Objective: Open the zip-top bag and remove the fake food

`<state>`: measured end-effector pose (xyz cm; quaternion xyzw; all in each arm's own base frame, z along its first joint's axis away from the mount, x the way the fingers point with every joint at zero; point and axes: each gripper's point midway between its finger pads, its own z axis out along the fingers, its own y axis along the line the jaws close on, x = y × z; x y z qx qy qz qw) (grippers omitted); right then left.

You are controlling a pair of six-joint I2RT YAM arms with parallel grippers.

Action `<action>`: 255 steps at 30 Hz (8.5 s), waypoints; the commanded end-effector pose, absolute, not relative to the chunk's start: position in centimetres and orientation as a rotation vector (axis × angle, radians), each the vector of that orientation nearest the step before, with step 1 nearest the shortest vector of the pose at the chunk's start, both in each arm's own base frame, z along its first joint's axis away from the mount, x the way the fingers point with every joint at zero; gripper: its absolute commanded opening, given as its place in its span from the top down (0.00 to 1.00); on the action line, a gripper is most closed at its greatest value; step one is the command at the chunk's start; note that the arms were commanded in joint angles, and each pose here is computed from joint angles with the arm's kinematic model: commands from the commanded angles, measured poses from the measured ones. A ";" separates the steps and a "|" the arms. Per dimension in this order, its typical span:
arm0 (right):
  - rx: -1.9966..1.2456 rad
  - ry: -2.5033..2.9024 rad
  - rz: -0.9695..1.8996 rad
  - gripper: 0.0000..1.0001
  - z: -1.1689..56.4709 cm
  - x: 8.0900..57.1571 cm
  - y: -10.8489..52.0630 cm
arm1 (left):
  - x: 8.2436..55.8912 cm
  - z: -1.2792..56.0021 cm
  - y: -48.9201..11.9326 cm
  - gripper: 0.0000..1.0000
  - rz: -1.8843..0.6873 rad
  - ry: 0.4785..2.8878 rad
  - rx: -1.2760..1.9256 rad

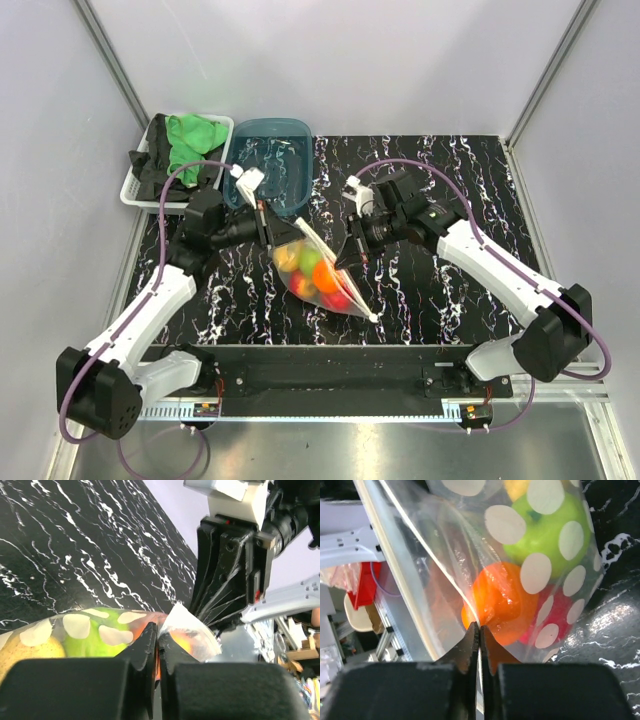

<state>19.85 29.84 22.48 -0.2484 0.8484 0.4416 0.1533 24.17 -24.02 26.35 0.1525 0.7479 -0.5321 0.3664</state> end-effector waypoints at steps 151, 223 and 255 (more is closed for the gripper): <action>-0.292 2.533 0.659 1.00 26.9 17.0 18.3 | 53.2 10.5 -18.2 0.71 -0.196 2.158 0.112; -0.180 2.615 0.818 1.00 25.1 13.9 18.8 | 11.3 14.1 -41.0 0.38 -1.062 2.211 1.041; -0.164 2.638 0.831 1.00 23.3 13.2 18.6 | 10.4 9.8 -38.7 0.67 -0.822 2.233 1.202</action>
